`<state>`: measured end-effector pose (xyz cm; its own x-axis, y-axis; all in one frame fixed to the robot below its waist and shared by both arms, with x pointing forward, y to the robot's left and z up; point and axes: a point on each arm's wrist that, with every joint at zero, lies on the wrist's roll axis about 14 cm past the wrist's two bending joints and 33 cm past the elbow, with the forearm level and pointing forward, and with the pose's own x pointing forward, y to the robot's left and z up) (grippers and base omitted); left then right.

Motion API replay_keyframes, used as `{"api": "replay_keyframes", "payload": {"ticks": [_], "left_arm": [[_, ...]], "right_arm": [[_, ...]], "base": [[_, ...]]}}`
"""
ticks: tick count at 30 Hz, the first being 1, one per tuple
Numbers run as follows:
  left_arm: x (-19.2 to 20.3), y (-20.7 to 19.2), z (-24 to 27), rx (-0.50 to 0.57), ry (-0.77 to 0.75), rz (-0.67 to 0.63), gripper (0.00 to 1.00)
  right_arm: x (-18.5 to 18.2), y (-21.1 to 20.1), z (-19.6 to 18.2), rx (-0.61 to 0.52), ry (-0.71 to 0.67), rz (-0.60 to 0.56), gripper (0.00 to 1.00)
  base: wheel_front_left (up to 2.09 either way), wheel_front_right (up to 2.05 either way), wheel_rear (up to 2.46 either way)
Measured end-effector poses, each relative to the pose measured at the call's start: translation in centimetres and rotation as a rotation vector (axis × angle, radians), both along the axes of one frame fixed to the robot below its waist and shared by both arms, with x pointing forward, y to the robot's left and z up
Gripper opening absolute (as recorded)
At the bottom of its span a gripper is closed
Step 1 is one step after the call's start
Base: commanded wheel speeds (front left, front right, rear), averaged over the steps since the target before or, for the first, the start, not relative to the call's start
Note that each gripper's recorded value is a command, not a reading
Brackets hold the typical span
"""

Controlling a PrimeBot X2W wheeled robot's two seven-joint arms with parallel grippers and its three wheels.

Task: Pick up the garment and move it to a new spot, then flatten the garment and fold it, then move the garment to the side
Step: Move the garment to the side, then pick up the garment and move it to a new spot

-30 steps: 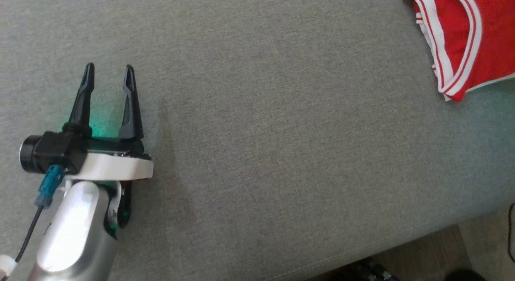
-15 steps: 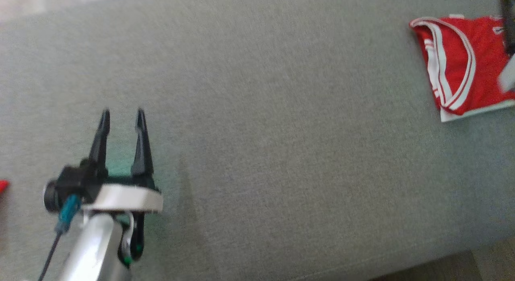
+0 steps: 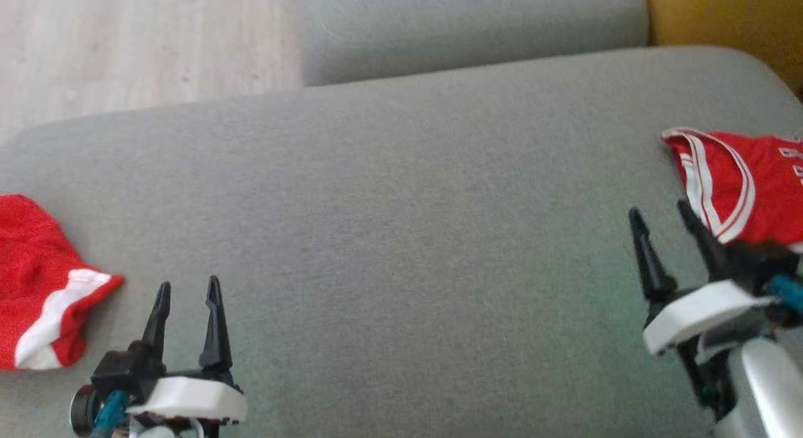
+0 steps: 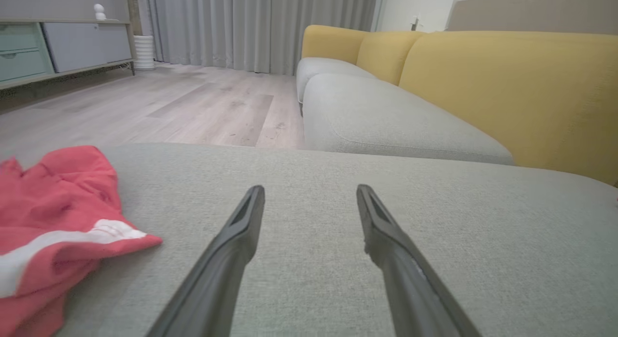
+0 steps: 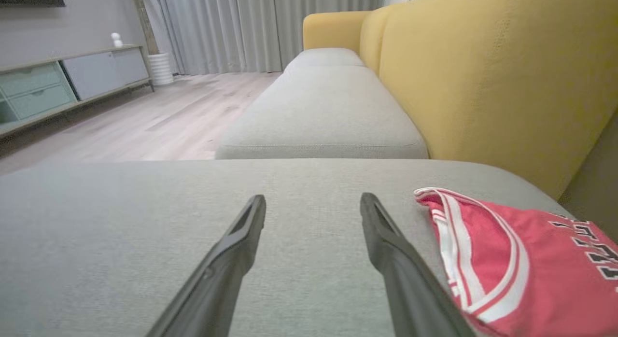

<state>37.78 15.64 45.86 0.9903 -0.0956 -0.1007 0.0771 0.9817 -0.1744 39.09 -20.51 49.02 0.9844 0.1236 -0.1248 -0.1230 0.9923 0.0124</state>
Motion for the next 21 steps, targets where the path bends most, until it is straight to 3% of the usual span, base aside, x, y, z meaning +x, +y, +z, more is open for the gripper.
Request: {"api": "replay_keyframes", "payload": {"ticks": [5, 21], "left_arm": [[-1.3, 1.4, 0.7, 0.003, -0.022, 0.039, 1.00], [-2.1, 2.3, 0.5, 0.001, -0.014, 0.070, 1.00]], "right_arm": [[-1.5, 2.3, 0.8, 0.032, -0.018, 0.024, 1.00], [-1.8, 3.5, 0.5, 0.020, 0.016, 0.044, 1.00]], "base": [[0.00, 0.00, 0.00], [0.00, 0.00, 0.00]]}}
